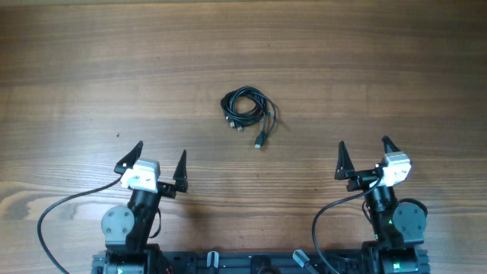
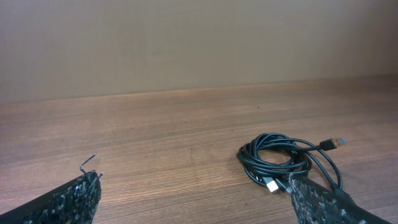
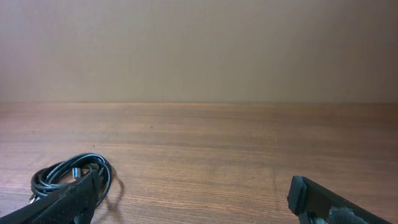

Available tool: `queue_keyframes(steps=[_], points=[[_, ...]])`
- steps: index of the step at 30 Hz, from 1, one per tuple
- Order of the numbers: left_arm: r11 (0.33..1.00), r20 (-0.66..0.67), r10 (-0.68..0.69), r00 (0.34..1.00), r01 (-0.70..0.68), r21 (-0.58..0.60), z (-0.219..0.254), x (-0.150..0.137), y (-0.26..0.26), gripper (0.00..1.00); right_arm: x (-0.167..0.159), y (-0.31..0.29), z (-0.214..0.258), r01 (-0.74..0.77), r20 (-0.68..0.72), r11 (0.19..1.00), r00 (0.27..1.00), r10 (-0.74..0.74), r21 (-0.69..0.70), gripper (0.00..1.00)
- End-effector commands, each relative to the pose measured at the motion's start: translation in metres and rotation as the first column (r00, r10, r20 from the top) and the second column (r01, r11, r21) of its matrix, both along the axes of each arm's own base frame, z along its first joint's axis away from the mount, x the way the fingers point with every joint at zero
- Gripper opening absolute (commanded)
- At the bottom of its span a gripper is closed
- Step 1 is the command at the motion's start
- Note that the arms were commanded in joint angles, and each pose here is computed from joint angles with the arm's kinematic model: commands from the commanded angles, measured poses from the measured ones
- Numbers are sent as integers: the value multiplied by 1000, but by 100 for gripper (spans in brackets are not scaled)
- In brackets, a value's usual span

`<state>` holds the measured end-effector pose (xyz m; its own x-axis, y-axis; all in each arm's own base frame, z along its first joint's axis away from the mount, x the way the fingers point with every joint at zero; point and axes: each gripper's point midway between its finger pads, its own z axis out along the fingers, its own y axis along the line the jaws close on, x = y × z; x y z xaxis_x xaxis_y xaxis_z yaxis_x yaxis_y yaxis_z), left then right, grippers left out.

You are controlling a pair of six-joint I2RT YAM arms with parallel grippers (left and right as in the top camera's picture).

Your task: Untangle cables

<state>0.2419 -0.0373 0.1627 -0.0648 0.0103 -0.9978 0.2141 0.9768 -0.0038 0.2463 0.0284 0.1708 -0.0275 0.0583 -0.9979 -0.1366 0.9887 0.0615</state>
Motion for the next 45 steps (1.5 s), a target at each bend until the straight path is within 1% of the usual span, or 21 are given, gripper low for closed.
queue_keyframes(steps=[1, 9, 14, 16, 18, 20, 23, 24, 26, 29, 30, 33, 35, 38, 40, 42, 44, 45], points=[[1000, 5, 0, 1000, 0, 19, -2, 0, 1, 100, 0, -3, 2, 14, 11, 1000, 1000, -14, -9, 100], [1000, 5, 0, 1000, 0, 19, -2, 0, 1, 100, 0, 0, 3, -3, 14, 1000, 1000, 4, -6, 100], [1000, 4, 0, 1000, 0, 16, -2, 0, 1, 100, -4, 17, 4, -101, 21, 995, 995, 101, -7, 100], [1000, -5, 9, 1000, -9, -28, -2, 0, 2, 100, -8, 29, 9, -174, 20, 985, 984, 174, -7, 100], [996, -18, 31, 999, -33, -88, -1, 1, 5, 100, -11, 30, 12, -181, 1, 983, 983, 181, -6, 100], [993, -11, 34, 999, -35, -113, 5, 0, 5, 100, -13, 30, 19, -181, -6, 983, 983, 181, -8, 100], [991, 19, 37, 999, -34, -133, 27, -2, 5, 100, -15, 35, 34, -213, -15, 977, 977, 213, -8, 100], [980, 16, 41, 999, -37, -193, 42, -2, 6, 100, -14, 39, 39, -235, -29, 972, 972, 235, -6, 100], [970, 14, 41, 999, -37, -240, 65, 0, 6, 100, -9, 45, 53, -270, -55, 963, 962, 269, -15, 100], [971, 11, 21, 1000, -17, -240, 110, 9, 2, 100, 9, 47, 79, -278, -108, 961, 955, 276, -2, 100], [971, -2, 12, 1000, -13, -239, 119, 13, 1, 100, 16, 47, 86, -279, -121, 960, 953, 277, 3, 100], [970, -145, -33, 989, -3, -241, 141, 37, -7, 100, 36, 56, 104, -318, -211, 947, 924, 318, 35, 100], [969, -241, -67, 968, 5, -248, 150, 54, -12, 100, 47, 62, 112, -345, -292, 936, 890, 349, 68, 100], [960, -377, -144, 915, 37, -276, 158, 76, -25, 100, 63, 64, 123, -342, -403, 934, 844, 355, 107, 100], [945, -465, -226, 856, 77, -317, 155, 83, -38, 100, 69, 64, 128, -332, -474, 934, 806, 354, 132, 100], [916, -506, -330, 797, 140, -377, 150, 87, -55, 100, 76, 66, 134, -323, -543, 933, 761, 356, 158, 100], [905, -545, -358, 758, 137, -404, 136, 94, -59, 100, 82, 70, 140, -334, -579, 924, 722, 379, 189, 100], [874, -604, -411, 683, 106, -475, 121, 84, -67, 100, 88, 75, 142, -352, -571, 913, 715, 404, 207, 100]])
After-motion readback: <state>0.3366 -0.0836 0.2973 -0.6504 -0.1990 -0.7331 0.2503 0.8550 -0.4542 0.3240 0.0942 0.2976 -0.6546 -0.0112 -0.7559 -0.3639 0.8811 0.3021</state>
